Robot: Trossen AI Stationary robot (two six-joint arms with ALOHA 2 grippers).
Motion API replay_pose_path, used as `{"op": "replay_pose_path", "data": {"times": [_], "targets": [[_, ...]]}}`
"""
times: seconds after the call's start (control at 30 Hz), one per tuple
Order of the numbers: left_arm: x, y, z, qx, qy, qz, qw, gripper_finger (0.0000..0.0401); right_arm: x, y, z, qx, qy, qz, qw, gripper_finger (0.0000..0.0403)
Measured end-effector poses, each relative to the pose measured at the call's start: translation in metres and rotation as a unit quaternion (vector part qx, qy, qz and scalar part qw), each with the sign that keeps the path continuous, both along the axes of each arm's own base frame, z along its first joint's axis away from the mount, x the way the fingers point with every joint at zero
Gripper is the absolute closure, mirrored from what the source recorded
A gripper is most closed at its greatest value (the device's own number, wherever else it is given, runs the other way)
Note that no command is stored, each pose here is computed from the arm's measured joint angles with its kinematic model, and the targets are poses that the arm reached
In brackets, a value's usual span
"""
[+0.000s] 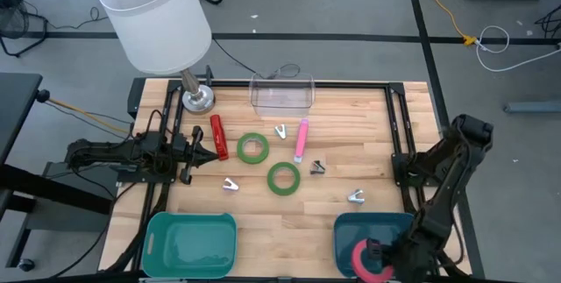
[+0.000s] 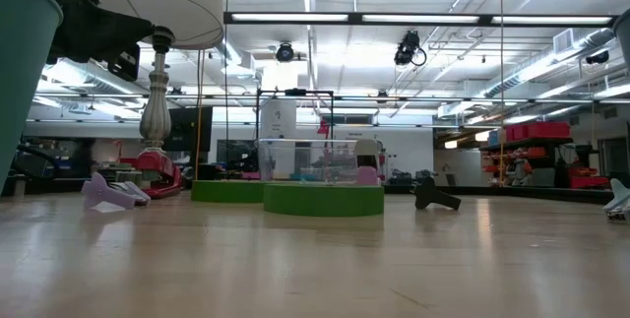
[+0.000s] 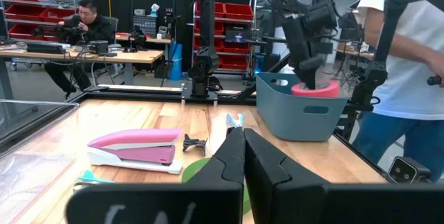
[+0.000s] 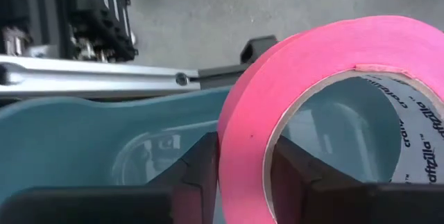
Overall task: Pick and place Stapler, Stapler remover, tape
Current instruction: Put the pink tape into the blue bin
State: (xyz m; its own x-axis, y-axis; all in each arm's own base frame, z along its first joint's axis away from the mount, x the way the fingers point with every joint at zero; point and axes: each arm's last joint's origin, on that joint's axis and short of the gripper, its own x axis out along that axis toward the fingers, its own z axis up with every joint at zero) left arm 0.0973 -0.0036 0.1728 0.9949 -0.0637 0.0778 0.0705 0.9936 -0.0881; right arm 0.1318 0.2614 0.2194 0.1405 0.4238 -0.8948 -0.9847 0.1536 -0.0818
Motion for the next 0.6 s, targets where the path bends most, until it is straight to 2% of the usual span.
{"op": "replay_pose_path", "data": {"times": [0.33,0.47,0.6], "targets": [[0.0000,0.0000,0.0000,0.000,0.000,0.000,1.000,0.0398,0.0039,0.0027,-0.0104,-0.024,-0.005,-0.010,1.000,0.0301],[0.0000,0.0000,-0.0001,0.000,0.000,0.000,1.000,0.0398,0.0070,0.0007,-0.0105,-0.023,0.002,-0.031,0.999,0.0301],[0.0000,0.0000,0.0000,0.000,0.000,0.000,1.000,0.0398,0.0103,-0.0029,-0.0115,-0.044,-0.019,-0.059,0.997,0.0301]]}}
